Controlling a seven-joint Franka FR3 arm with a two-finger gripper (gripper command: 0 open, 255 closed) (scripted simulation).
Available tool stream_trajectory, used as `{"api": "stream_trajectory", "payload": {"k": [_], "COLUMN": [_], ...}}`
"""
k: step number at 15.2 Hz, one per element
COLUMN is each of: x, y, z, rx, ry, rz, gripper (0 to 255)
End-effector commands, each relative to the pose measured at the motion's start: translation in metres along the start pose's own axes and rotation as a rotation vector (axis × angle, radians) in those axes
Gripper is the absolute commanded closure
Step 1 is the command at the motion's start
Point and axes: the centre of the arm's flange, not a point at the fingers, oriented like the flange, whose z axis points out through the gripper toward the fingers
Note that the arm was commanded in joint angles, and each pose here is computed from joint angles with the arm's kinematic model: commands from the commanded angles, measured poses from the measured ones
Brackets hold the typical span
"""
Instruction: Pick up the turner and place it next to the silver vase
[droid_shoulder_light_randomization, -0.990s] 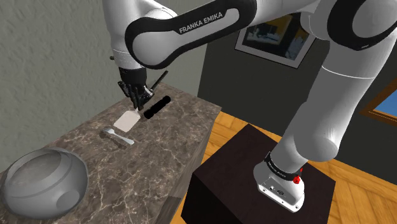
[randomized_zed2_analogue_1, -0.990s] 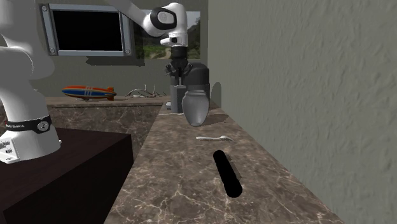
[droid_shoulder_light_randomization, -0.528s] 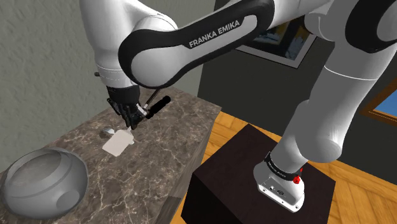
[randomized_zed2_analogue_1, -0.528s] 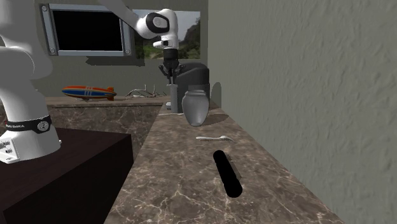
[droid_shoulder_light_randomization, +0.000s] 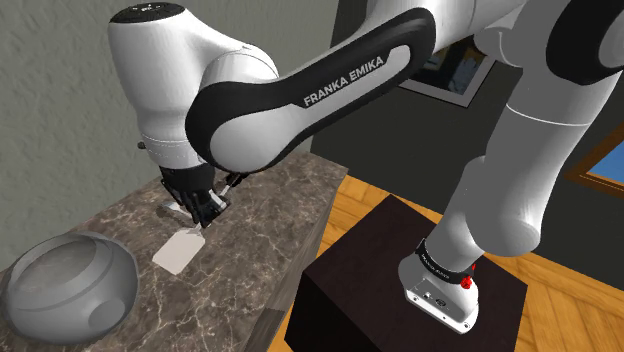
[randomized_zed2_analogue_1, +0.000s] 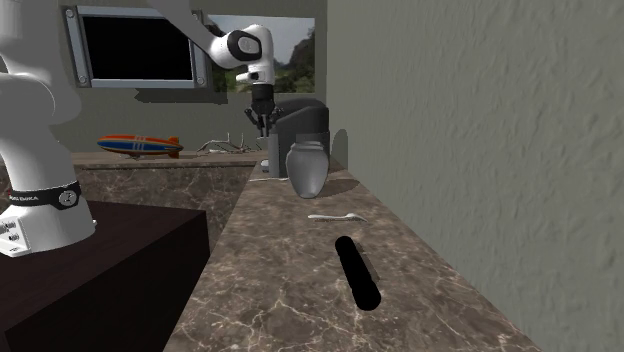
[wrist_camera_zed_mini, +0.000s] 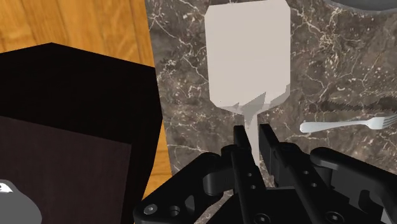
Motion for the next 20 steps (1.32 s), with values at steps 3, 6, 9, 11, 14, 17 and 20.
{"api": "stream_trajectory", "payload": {"k": [3,6,9,11,14,17,20], "x": [-0.001,-0.002,-0.003,-0.003,-0.004,-0.005,-0.006], "y": [0.001,0.001,0.001,0.001,0.001,0.001,0.002], "z": [0.021,0.037,0.053,0.064,0.079,0.095,0.111], "rx": [0.000,0.000,0.000,0.000,0.000,0.000,0.000], "ry": [0.000,0.000,0.000,0.000,0.000,0.000,0.000], "rz": [0.000,0.000,0.000,0.000,0.000,0.000,0.000], "gripper": [255,255,255,255,255,255,255]}}
